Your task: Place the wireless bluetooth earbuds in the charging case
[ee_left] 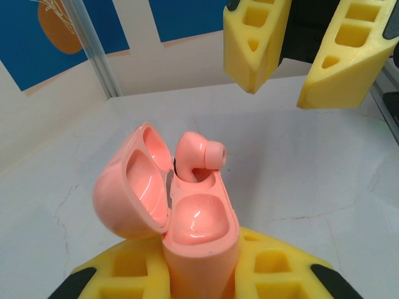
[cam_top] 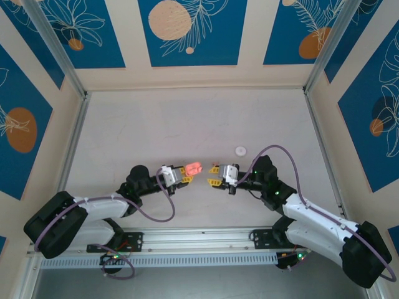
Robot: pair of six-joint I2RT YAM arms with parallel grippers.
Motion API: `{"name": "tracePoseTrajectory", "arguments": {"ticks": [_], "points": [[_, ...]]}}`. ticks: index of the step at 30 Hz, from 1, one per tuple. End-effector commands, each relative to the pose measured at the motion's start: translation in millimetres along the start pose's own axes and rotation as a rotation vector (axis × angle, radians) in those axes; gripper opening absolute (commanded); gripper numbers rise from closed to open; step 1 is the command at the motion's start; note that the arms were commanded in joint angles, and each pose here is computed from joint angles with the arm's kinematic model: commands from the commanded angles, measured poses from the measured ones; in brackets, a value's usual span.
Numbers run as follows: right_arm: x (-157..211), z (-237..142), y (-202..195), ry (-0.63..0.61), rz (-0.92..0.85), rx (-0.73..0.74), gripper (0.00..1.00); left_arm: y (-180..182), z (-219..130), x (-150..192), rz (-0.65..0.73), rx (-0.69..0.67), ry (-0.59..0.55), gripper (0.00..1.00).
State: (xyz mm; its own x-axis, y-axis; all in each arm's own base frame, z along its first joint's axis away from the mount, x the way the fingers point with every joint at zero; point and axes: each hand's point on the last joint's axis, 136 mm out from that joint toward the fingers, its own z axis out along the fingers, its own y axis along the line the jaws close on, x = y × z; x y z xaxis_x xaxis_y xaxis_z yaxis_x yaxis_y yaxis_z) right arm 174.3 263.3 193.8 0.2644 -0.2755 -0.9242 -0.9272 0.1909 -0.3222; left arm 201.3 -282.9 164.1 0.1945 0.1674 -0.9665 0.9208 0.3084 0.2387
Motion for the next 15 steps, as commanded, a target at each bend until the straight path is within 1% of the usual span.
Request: {"name": "tracePoseTrajectory", "arguments": {"ticks": [1, 15], "points": [[-2.8, 1.8, -1.2, -0.017, -0.038, 0.012, 0.28, 1.7, 2.5, -19.2, 0.045, 0.001, -0.051, 0.11], [3.0, 9.9, -3.5, -0.020, -0.038, 0.020, 0.26, 2.3, 3.0, -20.7, 0.046, 0.000, -0.055, 0.11]]}}
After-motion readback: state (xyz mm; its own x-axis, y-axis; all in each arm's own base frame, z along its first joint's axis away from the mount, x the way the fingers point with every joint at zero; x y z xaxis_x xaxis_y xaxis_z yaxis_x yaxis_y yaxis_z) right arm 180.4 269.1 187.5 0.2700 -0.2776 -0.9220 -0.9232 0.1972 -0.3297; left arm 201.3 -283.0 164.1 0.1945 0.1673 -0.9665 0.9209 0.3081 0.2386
